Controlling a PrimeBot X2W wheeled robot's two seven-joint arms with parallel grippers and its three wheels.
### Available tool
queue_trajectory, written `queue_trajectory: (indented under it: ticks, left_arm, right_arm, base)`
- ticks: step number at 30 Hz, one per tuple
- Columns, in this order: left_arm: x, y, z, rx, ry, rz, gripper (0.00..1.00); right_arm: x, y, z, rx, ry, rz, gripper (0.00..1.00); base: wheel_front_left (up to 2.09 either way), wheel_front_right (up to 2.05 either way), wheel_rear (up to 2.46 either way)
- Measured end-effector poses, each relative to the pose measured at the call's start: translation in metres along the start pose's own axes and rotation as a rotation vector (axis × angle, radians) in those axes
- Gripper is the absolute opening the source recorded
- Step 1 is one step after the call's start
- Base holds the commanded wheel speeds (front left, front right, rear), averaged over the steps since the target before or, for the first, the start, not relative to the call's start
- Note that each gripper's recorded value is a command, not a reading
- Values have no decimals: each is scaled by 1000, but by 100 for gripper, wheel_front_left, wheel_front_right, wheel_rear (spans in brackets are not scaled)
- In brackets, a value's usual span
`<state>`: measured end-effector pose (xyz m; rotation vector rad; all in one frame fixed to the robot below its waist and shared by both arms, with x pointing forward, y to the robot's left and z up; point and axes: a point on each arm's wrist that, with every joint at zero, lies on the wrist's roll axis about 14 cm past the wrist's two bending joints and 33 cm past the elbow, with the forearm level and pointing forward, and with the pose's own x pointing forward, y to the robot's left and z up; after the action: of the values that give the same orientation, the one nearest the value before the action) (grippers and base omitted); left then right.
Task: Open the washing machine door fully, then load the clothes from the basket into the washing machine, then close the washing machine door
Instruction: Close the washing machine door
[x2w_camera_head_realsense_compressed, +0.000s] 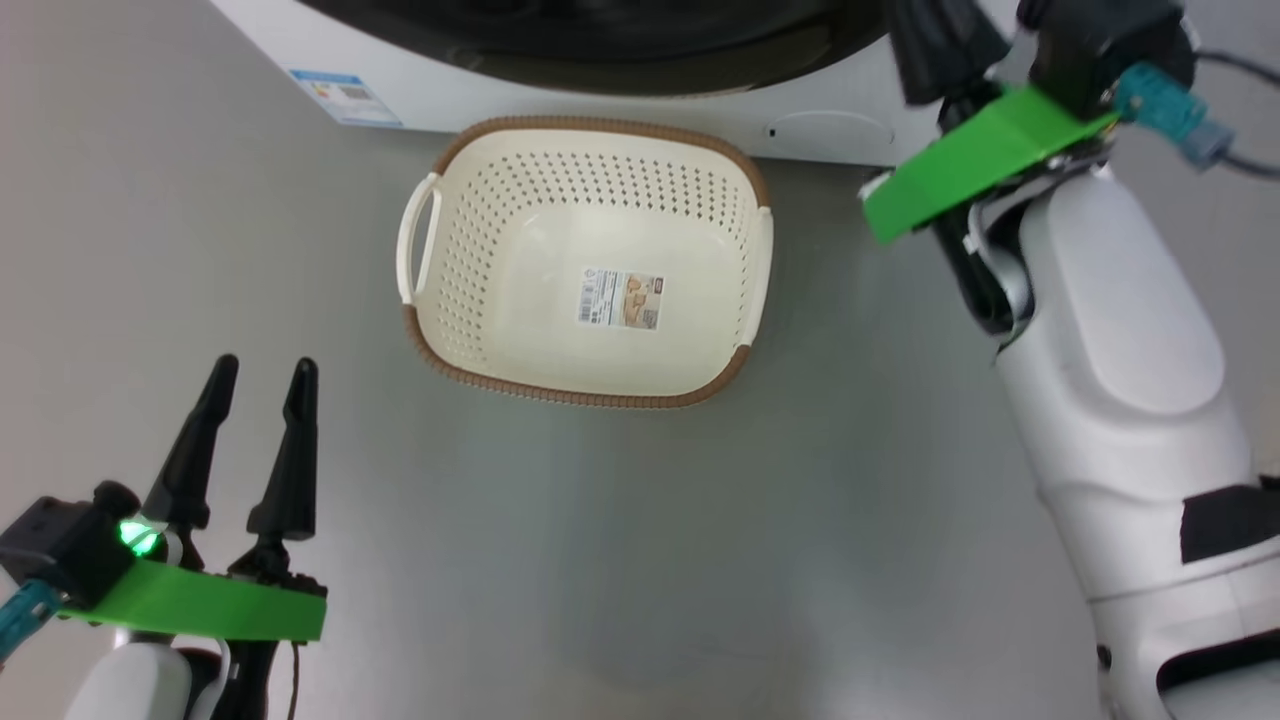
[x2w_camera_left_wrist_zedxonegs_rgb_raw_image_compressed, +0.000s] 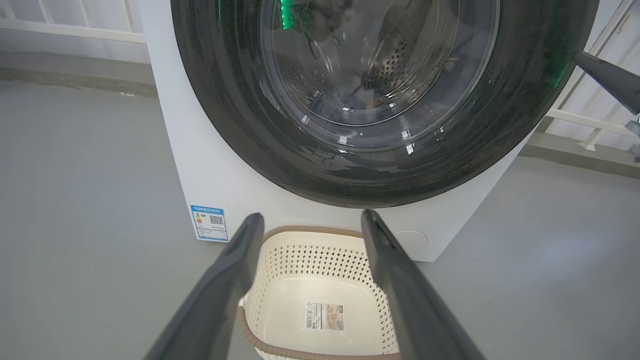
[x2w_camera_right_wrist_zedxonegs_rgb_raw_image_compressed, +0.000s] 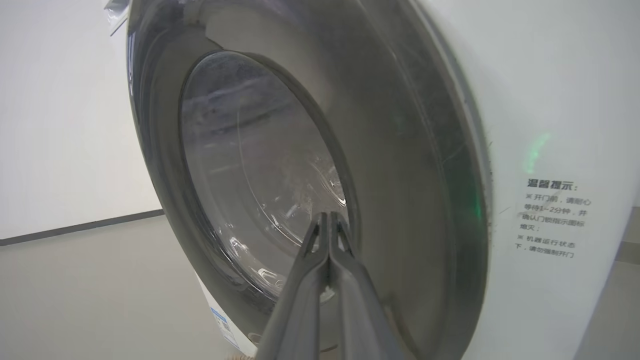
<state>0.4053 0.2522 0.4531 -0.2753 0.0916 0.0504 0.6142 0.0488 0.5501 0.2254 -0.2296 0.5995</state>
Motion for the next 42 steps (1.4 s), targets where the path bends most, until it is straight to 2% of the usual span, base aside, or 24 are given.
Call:
queue_trajectory:
  ticks: [1, 2, 3, 11, 20, 24, 34, 42]
  left_arm:
    - [-1, -1, 1, 3, -2, -2, 100]
    - [-1, -2, 2, 3, -6, -6, 100]
    - [-2, -3, 3, 3, -9, -9, 100]
    - [-7, -9, 7, 1, -25, -27, 100]
    - [-18, -20, 14, 10, -46, -58, 100]
    - [-21, -21, 17, 14, -58, -61, 100]
    - [-39, -36, 17, -3, -74, -85, 100]
    - [-47, -40, 25, 31, -103, -99, 100]
  right_arm:
    - [-4, 2, -2, -2, 12, 5, 12]
    - [-9, 5, -4, -7, 24, 10, 49]
    - [-13, 5, -5, -10, 32, 10, 100]
    - [-38, 4, 5, -17, 37, -13, 100]
    - [-87, 2, 14, -4, 57, -73, 100]
    - [-103, 6, 18, -66, 67, -67, 100]
    - [-169, -3, 30, -67, 82, -178, 100]
    - [-210, -14, 49, -80, 59, -268, 100]
  base:
    - [0, 0, 0]
    - [0, 0, 0]
    - [0, 0, 0]
    - [0, 0, 0]
    - [0, 0, 0]
    - [0, 0, 0]
    - [0, 0, 0]
    - [0, 0, 0]
